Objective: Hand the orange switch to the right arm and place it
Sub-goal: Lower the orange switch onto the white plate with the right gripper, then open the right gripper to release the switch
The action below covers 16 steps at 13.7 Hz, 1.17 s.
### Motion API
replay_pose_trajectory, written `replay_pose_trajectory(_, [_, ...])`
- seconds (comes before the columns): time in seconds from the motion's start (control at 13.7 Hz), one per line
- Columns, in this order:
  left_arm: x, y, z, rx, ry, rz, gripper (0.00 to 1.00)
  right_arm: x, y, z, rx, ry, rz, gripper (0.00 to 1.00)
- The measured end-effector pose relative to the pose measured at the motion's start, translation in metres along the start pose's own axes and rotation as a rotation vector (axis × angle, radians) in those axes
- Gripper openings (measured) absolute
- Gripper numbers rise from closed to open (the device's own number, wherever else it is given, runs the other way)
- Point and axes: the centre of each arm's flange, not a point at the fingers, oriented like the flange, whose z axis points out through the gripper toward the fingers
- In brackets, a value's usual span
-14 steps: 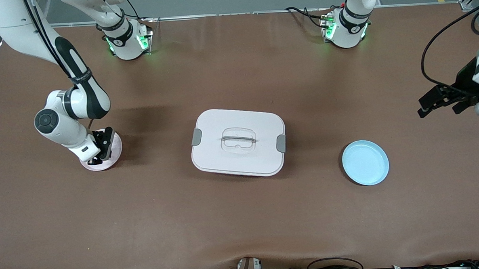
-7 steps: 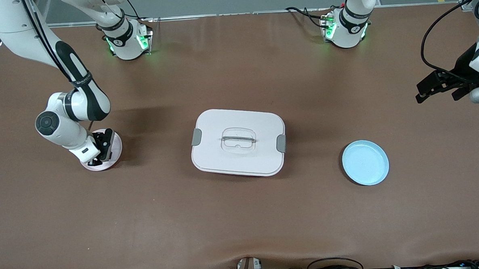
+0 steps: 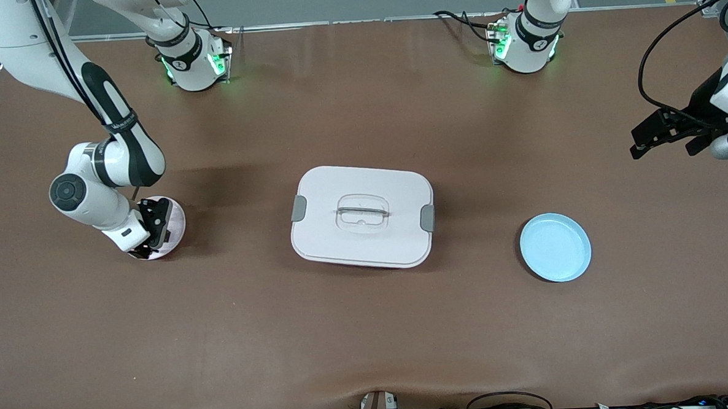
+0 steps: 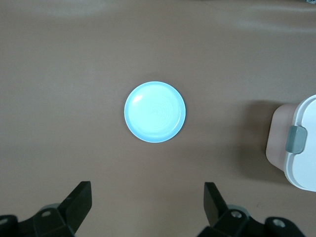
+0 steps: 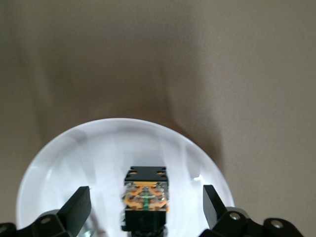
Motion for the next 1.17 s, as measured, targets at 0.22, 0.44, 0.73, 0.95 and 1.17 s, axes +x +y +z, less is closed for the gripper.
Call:
replay_pose_trajectory(0.22, [0.001,0.001,0.000,0.000,0.001,0.002,1.00,0.015,-0.006,-0.021,0.057,-0.019,0.169,1.00])
replay_pose_trajectory(0.44, [0.001,0.000,0.000,0.000,0.001,0.001,1.00,0.059,-0.020,-0.051,0.075,-0.051,0.351,1.00])
replay_pose_trajectory(0.73, [0.001,-0.001,0.000,0.000,0.000,-0.001,1.00,0.066,-0.019,-0.080,0.117,-0.102,0.557,1.00])
replay_pose_trajectory(0.95, [0.001,-0.002,0.001,0.000,-0.001,-0.001,1.00,0.064,-0.011,-0.116,0.150,-0.157,0.769,1.00])
replay_pose_trajectory(1.17, [0.002,-0.003,0.001,0.001,-0.001,-0.004,1.00,0.061,-0.006,-0.161,0.210,-0.181,0.858,1.00])
